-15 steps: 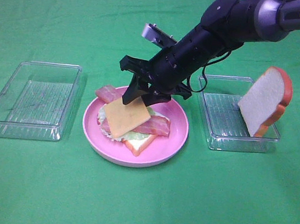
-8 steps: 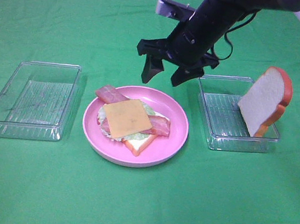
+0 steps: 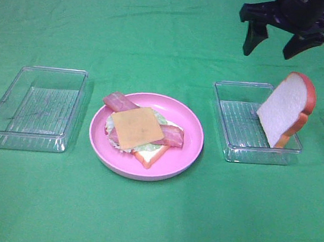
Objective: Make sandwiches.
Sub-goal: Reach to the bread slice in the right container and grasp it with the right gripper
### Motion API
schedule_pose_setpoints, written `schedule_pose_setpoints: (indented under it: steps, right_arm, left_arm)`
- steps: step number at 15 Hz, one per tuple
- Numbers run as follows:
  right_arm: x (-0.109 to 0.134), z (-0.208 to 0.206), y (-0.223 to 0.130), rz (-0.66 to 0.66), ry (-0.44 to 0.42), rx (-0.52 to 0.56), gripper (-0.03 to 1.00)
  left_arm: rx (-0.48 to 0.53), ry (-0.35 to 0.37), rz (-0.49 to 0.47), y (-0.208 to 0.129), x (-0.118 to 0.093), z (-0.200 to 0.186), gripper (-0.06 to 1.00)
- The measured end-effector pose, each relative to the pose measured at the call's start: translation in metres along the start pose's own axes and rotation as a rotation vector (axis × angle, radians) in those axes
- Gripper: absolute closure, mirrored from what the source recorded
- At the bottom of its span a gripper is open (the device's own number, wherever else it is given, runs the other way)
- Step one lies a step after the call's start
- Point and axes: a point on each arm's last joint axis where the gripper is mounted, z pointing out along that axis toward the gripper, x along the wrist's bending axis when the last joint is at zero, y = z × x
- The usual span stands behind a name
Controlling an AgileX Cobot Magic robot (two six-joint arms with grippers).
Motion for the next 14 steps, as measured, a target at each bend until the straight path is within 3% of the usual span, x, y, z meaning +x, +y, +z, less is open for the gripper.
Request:
schedule_pose_setpoints:
  steps: [3, 5, 12, 14]
  right_arm:
    - [-0.048, -0.004, -0.004, 0.091, -0.063, 0.061, 0.21]
    - [-0.062, -0.004, -0.010, 0.120, -0.081, 0.113, 0.21]
    - [-0.065, 0.043, -0.020, 0.108, -0.041, 0.263, 0.22]
    - [-0.065, 0.046, -0.020, 0.108, -0.040, 0.271, 0.33]
  left_arm:
    - [0.000, 0.000, 0.000, 0.000, 0.000, 0.000, -0.01]
    - [0.000, 0.000, 0.000, 0.000, 0.000, 0.000, -0.01]
    - [0.000, 0.000, 0.000, 0.000, 0.000, 0.000, -0.01]
    - [0.000, 0.000, 0.000, 0.000, 0.000, 0.000, -0.01]
